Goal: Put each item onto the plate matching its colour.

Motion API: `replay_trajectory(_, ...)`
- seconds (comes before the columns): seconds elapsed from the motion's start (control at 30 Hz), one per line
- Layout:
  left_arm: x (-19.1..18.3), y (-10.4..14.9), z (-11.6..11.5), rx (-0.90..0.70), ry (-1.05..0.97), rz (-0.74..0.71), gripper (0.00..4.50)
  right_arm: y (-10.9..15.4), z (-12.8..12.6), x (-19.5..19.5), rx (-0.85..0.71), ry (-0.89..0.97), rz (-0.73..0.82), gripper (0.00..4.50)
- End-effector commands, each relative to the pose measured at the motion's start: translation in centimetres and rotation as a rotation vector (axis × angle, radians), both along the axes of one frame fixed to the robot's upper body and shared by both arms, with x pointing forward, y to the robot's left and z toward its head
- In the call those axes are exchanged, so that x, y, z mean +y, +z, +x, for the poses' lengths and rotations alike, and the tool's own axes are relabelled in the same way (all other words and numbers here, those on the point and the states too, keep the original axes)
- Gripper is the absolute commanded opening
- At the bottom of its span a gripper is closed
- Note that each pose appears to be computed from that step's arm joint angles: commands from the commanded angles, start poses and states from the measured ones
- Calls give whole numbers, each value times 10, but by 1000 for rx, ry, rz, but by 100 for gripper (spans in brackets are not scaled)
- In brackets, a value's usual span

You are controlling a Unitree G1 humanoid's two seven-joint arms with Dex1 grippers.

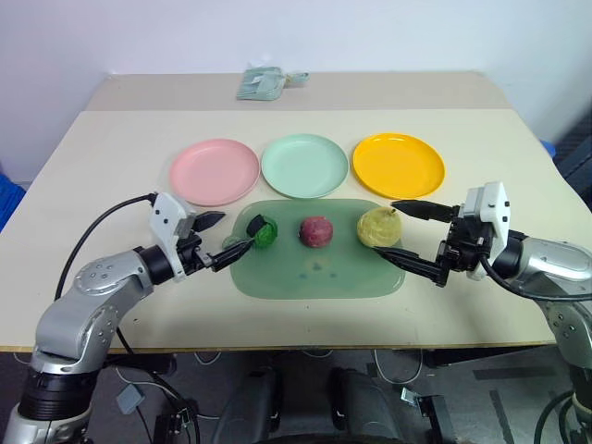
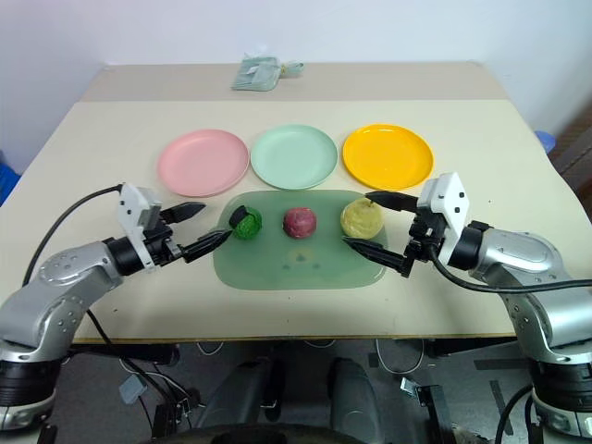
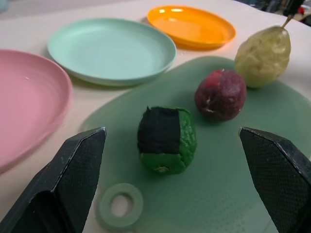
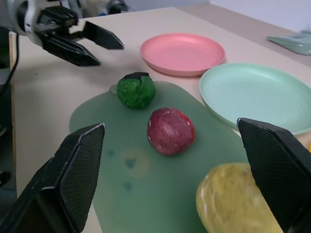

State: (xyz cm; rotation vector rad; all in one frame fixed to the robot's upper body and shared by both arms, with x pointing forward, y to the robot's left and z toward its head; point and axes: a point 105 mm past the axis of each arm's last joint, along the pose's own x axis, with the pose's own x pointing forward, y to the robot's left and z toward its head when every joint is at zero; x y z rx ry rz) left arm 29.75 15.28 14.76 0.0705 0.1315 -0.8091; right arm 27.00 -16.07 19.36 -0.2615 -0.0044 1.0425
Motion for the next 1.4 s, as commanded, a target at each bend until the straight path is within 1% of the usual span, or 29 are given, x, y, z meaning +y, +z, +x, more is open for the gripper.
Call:
replay_trajectory(0.03, -11, -2, 9, 0, -17, 27, 450, 8, -1, 5, -46, 22, 8, 445)
replay_trajectory(0.23, -31, -17, 35, 47, -8, 57, 450, 8, -2, 10, -56, 34, 11, 445)
replay_trajectory(0.27, -34, -16, 38, 53, -8, 55, 397, 9, -2, 11, -59, 34, 10, 450)
replay_trajectory(0.3, -36, -16, 40, 59, -9, 54, 368, 9, -3, 12, -62, 33, 10, 450)
replay_trajectory(0.4, -38, -22, 43, 81, 10, 96, 224, 11, -4, 12, -68, 23, 13, 450)
replay_trajectory(0.43, -38, -23, 43, 88, 7, 110, 182, 12, -4, 13, -69, 19, 14, 450)
replay_trajectory(0.47, -38, -23, 43, 87, 3, 116, 150, 12, -5, 13, -70, 15, 15, 450)
replay_trajectory(0.63, -37, -15, 48, 80, 26, 112, 150, 13, -7, 17, -71, -6, 25, 450)
replay_trajectory(0.77, -40, 10, 64, 14, 57, 55, 150, 12, -7, 16, -71, -25, 28, 450)
replay_trajectory(0.8, -41, 19, 70, -11, 73, 34, 150, 12, -8, 15, -73, -31, 25, 450)
replay_trajectory(0.83, -41, 36, 81, -41, 109, -14, 150, 12, -8, 13, -75, -39, 23, 450)
replay_trajectory(0.93, -39, 64, 104, -82, 177, -93, 150, 12, -10, 10, -84, -56, 20, 450)
replay_trajectory(0.97, -39, 71, 115, -94, 204, -105, 150, 13, -10, 9, -90, -64, 21, 450)
replay_trajectory(1.03, -44, 86, 143, -110, 265, -119, 150, 15, -8, 6, -115, -94, 22, 450)
replay_trajectory(1.1, -51, 90, 157, -121, 280, -107, 150, 15, -5, 5, -129, -113, 21, 450)
replay_trajectory(1.17, -63, 87, 171, -112, 292, -106, 150, 17, 1, 4, -147, -140, 30, 450)
replay_trajectory(1.23, -76, 82, 179, -98, 300, -109, 150, 18, 6, 2, -162, -164, 37, 450)
replay_trajectory(1.3, -84, 76, 181, -102, 298, -76, 234, 18, 11, 1, -180, -179, 29, 450)
replay_trajectory(1.33, -89, 74, 181, -105, 294, -71, 262, 19, 12, 1, -188, -186, 33, 450)
replay_trajectory(1.4, -98, 75, 181, -118, 286, -83, 359, 21, 14, 0, -205, -200, 41, 450)
